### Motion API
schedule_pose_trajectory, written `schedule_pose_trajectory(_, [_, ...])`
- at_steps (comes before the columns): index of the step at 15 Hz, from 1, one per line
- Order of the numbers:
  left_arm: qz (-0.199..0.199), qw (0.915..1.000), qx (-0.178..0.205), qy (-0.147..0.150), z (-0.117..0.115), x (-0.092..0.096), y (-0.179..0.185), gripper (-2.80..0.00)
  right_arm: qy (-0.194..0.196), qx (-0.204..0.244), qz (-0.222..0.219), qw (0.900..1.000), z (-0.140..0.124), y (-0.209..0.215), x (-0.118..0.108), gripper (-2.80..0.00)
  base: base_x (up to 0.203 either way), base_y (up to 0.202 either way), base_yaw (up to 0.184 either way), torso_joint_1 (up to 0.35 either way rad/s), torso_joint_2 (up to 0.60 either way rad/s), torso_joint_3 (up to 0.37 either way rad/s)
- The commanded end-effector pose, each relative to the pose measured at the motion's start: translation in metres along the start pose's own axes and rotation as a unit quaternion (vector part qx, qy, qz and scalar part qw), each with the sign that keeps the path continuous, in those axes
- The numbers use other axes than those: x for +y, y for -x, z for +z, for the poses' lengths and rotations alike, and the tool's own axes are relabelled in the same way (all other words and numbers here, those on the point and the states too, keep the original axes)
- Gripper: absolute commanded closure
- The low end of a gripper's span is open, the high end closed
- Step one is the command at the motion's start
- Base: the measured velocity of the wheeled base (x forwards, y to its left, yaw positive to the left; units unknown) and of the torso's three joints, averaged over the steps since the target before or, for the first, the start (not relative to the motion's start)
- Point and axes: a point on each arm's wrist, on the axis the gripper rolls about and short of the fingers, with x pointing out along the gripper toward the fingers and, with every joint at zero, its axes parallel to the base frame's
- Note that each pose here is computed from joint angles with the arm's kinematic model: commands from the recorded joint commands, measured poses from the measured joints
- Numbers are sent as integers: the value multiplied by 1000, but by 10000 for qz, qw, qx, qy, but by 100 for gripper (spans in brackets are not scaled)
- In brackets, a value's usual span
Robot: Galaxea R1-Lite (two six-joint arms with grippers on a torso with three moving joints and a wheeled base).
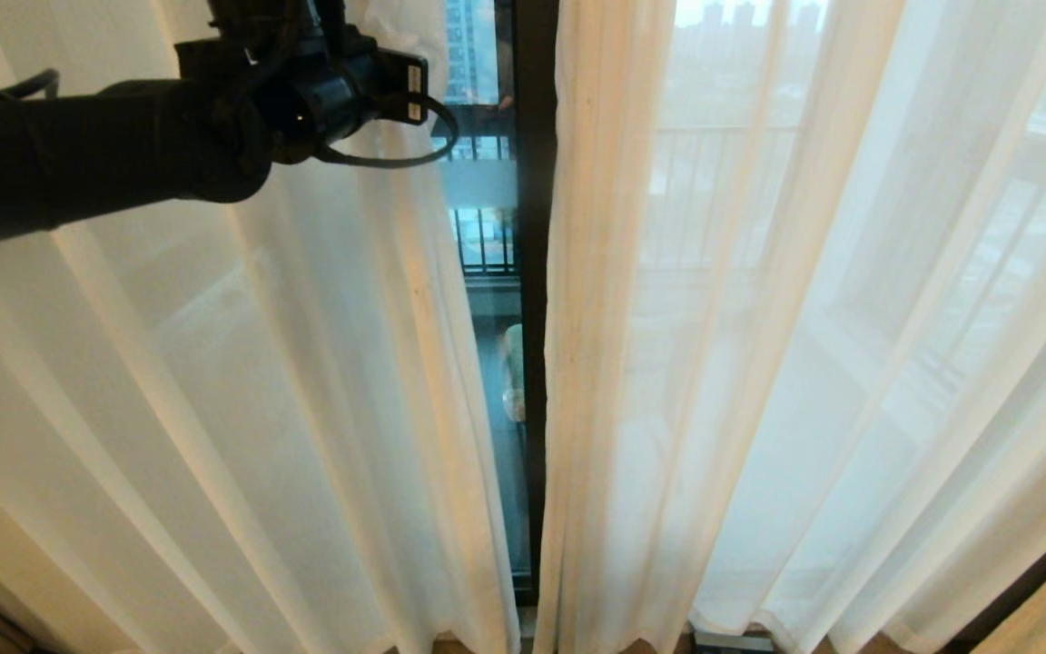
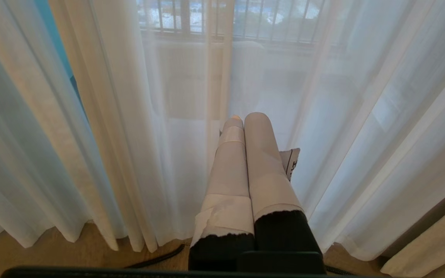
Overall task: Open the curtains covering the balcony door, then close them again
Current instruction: Pull the inner curtains open on both sides
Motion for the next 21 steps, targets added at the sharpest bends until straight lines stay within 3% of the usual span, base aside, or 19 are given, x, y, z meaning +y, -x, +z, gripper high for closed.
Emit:
schedule_pose_trajectory(1, [87,9998,-177,20,14,9,9,0,4,6,-4,10000,0,0,0,0,0,0,0,0,0,0])
schedule_pose_trajectory(7, [391,9984,-414,28,37,37,26,0,4,6,4,10000,0,0,0,0,0,0,0,0,0,0])
schedule_pose_trajectory(16, [1159,9926,-339,-105,37,96,36,0,4,6,4,10000,0,0,0,0,0,0,0,0,0,0])
schedule_pose_trajectory(21, [1417,9892,-352,-145,40,115,42,0,4,6,4,10000,0,0,0,0,0,0,0,0,0,0])
